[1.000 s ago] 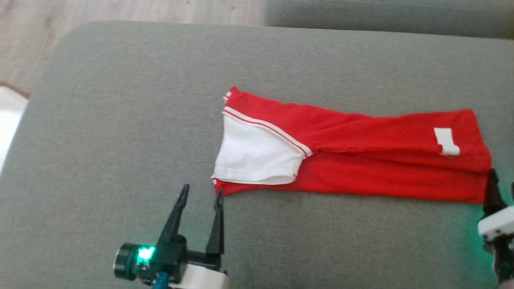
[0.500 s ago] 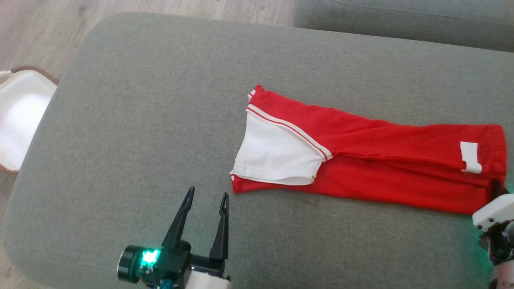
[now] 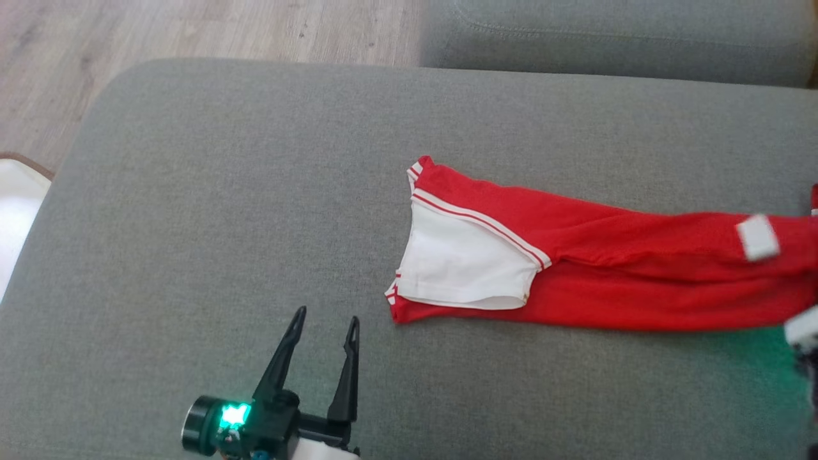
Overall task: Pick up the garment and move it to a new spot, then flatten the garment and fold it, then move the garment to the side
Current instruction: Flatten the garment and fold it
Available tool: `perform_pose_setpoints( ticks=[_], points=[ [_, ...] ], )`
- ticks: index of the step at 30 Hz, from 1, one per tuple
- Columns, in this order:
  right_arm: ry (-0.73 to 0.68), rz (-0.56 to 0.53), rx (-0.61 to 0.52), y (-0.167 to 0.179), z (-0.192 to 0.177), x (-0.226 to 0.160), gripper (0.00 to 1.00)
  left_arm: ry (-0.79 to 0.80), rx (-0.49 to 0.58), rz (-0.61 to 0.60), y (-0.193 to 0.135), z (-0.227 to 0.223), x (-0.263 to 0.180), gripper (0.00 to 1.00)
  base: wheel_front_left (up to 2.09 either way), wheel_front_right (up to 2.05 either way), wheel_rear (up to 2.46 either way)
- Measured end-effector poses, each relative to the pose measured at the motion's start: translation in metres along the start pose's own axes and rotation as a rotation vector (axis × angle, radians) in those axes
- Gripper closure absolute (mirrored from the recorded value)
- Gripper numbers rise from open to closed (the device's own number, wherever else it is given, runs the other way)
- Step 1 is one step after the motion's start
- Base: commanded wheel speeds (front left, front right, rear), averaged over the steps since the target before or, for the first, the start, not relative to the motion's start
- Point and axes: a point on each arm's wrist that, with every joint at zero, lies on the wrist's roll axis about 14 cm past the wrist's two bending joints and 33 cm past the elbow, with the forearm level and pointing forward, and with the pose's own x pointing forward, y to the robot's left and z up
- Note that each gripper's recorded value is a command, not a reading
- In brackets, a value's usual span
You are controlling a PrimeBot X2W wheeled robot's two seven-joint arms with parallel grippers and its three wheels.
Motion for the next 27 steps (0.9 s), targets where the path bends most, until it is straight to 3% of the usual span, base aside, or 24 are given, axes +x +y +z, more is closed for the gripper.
perform_pose_setpoints(
  ticks=[10, 21, 27],
  points=[
    [-0.061, 0.422, 0.001, 0.159, 0.018, -0.019, 1.00, 0.006, -0.009, 0.014, 0.003, -0.003, -0.009, 0.00, 0.00, 0.00, 0.00],
    [0.206, 0.778, -0.087, 0.280, -0.070, -0.058, 1.00, 0.018, -0.011, 0.092, 0.023, -0.007, -0.023, 0.00, 0.00, 0.00, 0.00],
    [0.266, 0.881, -0.105, 0.314, -0.094, -0.073, 1.00, 0.022, -0.021, 0.118, 0.028, -0.008, -0.027, 0.00, 0.00, 0.00, 0.00]
  ],
)
